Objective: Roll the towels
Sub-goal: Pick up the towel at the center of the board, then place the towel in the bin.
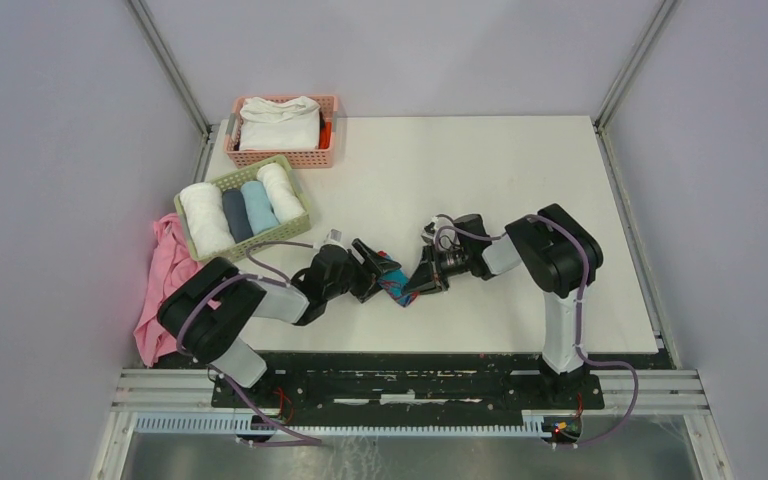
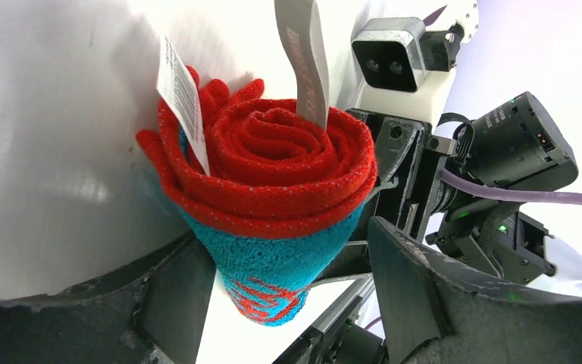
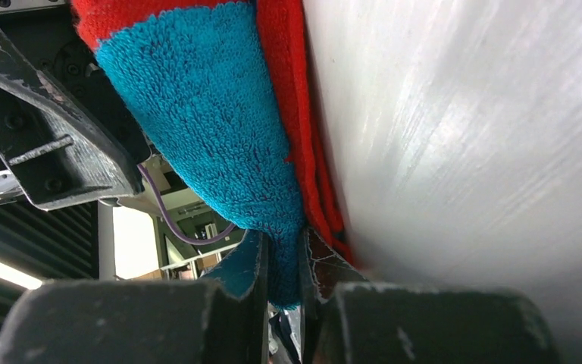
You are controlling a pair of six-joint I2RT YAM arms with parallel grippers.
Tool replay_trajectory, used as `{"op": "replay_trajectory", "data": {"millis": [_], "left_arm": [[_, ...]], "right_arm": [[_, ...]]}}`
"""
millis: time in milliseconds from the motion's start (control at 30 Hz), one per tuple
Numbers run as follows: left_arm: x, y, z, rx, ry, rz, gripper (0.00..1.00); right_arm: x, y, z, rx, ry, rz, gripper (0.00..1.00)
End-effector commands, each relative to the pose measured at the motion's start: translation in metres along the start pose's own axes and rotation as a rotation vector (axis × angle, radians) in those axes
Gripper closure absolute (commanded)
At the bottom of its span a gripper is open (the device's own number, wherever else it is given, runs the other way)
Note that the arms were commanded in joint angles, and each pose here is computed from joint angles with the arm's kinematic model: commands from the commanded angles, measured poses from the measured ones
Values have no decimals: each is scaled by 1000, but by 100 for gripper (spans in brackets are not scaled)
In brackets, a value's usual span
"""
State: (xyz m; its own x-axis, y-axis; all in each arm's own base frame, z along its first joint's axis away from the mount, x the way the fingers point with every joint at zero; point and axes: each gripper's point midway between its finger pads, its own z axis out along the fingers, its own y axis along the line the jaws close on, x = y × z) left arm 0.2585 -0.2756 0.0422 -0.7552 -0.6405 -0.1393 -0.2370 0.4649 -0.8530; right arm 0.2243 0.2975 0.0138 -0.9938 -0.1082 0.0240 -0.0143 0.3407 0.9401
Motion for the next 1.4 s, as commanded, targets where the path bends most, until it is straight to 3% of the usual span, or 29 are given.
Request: {"op": "replay_trajectory", "data": {"millis": [0, 200, 367, 433, 567, 733, 933, 1367], "left_arm": [[12, 6, 9, -15, 38, 18, 22], [20, 24, 17, -61, 48, -6, 31], [18, 27, 21, -67, 44, -11, 62], [14, 29, 24, -106, 51, 3, 73], [-1, 39, 22, -213, 64, 60, 83], [-37, 29, 9, -245, 34, 142, 85], [-94, -12, -15, -234, 38, 288, 84], [-265, -58, -114, -242, -92, 381, 85]], "right_arm": [[2, -40, 1, 175, -38, 143, 87], [-8, -32, 6, 168, -54, 164, 87], [-6, -23, 8, 172, -48, 133, 83], [-7, -17, 4, 180, -56, 93, 77], [-12, 10, -7, 176, -85, -33, 60], [-16, 44, -28, 217, -137, -232, 39], [-18, 69, -61, 336, -208, -462, 25], [-18, 54, -70, 418, -247, -482, 12]]}}
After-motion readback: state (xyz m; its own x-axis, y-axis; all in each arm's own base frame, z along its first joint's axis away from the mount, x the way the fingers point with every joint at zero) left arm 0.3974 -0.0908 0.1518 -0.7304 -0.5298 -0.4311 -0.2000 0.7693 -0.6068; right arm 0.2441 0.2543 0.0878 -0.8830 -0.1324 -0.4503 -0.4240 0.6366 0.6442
